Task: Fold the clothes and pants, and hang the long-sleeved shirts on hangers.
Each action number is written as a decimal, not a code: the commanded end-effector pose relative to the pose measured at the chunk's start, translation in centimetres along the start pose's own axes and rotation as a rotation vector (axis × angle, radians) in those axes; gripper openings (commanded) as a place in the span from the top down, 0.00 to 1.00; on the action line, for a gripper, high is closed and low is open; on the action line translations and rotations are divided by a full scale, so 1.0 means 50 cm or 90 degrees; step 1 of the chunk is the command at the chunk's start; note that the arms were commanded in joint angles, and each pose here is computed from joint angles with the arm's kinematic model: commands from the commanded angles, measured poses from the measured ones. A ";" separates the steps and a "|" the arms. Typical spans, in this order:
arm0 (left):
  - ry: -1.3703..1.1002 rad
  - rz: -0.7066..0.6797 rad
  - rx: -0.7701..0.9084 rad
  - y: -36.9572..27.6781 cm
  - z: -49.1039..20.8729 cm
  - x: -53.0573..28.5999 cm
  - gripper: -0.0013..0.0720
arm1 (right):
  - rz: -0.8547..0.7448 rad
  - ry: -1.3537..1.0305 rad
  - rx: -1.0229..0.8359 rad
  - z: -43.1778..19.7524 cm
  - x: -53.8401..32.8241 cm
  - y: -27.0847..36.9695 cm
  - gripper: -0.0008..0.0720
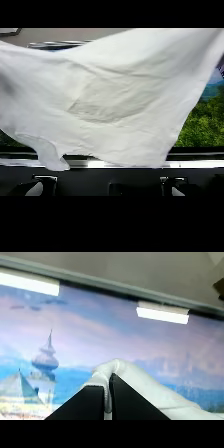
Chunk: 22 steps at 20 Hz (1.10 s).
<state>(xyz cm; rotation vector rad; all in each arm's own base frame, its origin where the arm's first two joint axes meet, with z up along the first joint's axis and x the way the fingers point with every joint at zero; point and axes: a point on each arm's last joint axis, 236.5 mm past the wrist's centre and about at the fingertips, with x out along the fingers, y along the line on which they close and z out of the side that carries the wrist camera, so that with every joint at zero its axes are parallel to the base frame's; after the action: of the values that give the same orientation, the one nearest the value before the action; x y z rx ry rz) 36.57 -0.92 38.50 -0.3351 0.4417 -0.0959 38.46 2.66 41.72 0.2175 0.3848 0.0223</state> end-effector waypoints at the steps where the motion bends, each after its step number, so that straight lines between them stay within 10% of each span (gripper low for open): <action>1: 0.178 0.043 -0.066 0.103 -0.146 0.192 0.96 | -0.004 0.170 0.026 -0.159 0.260 -0.007 0.95; 11: 0.509 0.111 -0.225 0.338 -0.618 0.601 0.96 | 0.085 0.479 0.236 -0.660 0.703 0.037 0.90; 14: 0.488 0.102 -0.245 0.339 -0.621 0.628 0.95 | 0.093 0.519 0.236 -0.699 0.699 0.041 0.64; 18: 0.499 0.087 -0.230 0.340 -0.560 0.588 0.13 | 0.134 0.579 0.084 -0.673 0.608 0.013 0.40; 22: 0.523 0.070 -0.130 0.361 -0.481 0.465 0.13 | 0.098 0.587 -0.009 -0.573 0.475 -0.114 0.36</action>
<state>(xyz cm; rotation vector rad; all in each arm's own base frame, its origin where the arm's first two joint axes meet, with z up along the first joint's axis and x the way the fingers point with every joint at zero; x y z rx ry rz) 50.40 3.43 -0.15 -0.5683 1.2390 -0.0304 52.97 8.56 2.64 0.3100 1.2561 0.2608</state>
